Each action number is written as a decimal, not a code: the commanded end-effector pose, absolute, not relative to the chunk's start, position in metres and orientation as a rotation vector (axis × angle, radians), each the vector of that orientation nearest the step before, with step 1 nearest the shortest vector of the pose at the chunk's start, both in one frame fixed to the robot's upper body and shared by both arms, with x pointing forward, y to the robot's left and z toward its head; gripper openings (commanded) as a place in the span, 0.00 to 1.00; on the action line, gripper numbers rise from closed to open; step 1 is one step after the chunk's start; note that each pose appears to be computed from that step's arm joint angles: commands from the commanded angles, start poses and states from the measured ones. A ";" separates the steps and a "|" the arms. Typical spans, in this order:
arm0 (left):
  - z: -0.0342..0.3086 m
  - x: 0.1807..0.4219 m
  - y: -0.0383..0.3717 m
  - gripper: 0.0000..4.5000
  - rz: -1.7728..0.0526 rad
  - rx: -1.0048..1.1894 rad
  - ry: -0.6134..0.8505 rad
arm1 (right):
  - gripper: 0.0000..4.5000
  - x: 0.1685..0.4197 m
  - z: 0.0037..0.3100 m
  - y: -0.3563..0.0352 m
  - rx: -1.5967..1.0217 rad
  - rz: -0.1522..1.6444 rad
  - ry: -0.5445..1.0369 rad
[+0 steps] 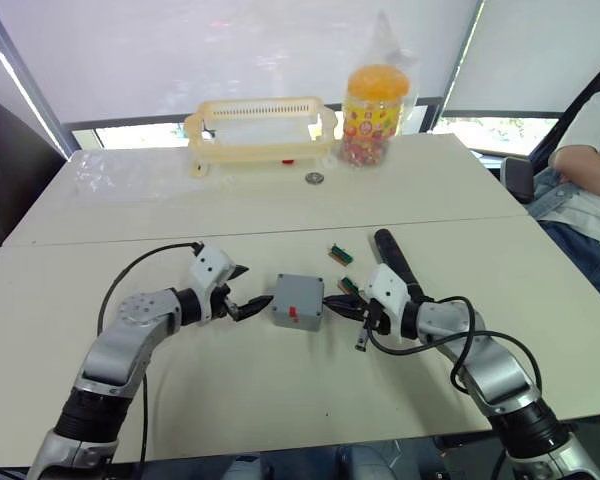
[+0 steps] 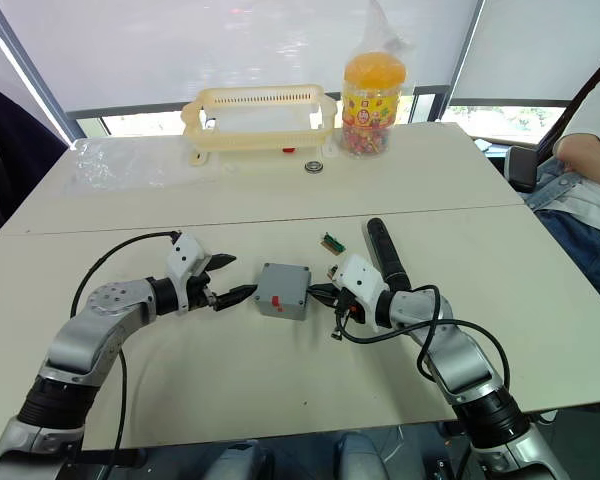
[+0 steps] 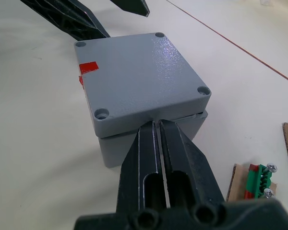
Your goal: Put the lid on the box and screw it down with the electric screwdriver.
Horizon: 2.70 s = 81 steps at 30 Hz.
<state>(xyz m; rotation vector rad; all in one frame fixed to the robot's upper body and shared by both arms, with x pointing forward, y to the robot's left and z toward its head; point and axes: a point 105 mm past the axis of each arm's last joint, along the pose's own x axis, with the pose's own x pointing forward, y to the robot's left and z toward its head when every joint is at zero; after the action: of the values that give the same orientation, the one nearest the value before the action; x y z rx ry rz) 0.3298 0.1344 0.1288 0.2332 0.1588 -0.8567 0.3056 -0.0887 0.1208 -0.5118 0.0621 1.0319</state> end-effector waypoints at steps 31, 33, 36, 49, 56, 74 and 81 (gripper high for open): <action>0.142 0.330 0.126 0.98 -0.884 0.251 0.092 | 0.02 0.305 0.129 -0.083 -0.539 1.036 -0.001; 0.143 0.330 0.127 0.98 -0.876 0.246 0.089 | 0.02 0.305 0.128 -0.082 -0.539 1.041 -0.002; 0.148 0.333 0.131 0.98 -0.849 0.219 0.076 | 0.02 0.306 0.127 -0.080 -0.541 1.048 -0.005; 0.149 0.335 0.145 0.98 -0.808 0.215 0.082 | 0.02 0.310 0.126 -0.094 -0.604 1.014 0.011; 0.150 0.314 0.143 0.98 -0.894 0.230 0.117 | 0.02 0.305 0.143 -0.104 -0.598 0.977 -0.021; 0.142 0.292 0.135 0.98 -1.018 0.280 0.192 | 0.02 0.279 0.144 -0.097 -0.550 1.053 0.016; 0.130 0.296 0.117 0.98 -1.061 0.283 0.189 | 0.02 0.285 0.138 -0.095 -0.574 1.041 0.021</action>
<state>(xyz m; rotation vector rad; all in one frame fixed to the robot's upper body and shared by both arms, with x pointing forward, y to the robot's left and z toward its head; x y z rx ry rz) 0.2939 0.1186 0.1225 0.2551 0.2323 -1.0620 0.2833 -0.0981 0.1288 -0.5572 0.0703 1.0455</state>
